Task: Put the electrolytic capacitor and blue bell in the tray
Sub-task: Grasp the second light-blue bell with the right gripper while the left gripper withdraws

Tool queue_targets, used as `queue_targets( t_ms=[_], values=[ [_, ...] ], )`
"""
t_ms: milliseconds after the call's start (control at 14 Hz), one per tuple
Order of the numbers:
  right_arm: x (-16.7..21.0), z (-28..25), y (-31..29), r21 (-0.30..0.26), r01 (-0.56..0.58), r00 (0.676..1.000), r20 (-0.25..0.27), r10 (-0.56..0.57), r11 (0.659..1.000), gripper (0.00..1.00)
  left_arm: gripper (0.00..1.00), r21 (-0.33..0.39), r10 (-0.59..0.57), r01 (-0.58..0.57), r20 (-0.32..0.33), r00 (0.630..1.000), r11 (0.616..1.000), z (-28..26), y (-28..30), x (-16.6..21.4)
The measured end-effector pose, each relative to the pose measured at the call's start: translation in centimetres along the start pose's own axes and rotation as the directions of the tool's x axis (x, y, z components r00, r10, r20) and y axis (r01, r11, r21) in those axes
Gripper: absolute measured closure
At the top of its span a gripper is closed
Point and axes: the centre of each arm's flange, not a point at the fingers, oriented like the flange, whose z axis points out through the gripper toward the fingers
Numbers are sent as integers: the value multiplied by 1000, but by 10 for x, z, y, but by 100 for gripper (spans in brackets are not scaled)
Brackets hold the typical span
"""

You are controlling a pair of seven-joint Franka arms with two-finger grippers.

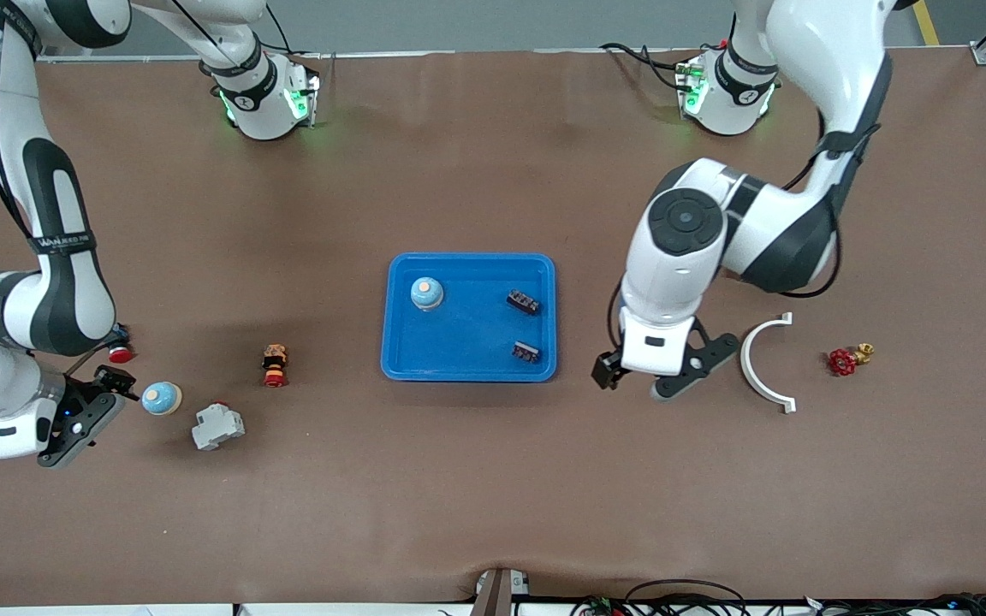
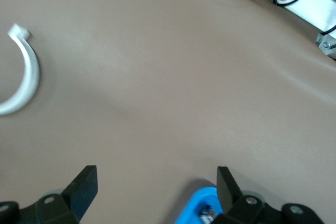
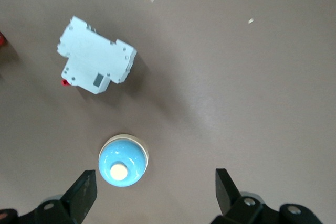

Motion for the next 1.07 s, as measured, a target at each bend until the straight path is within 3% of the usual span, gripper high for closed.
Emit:
queue_targets(
  t_ms=[358,573,788,1075],
  values=[
    [-7,55,-32,116,15,999,49,-21,993,0,0,45,78,-78,-8,997,996,-43,-39,33],
    [-14,81,-51,170,15,997,73,-28,985,0,0,47,93,-96,69,993,994,-50,-81,71],
    [-19,79,-48,159,13,997,69,-25,987,0,0,40,164,-169,91,982,985,-72,-123,103],
    [-24,75,-38,107,28,998,52,-34,994,0,0,-40,206,-202,117,972,978,-114,-152,115]
  ],
)
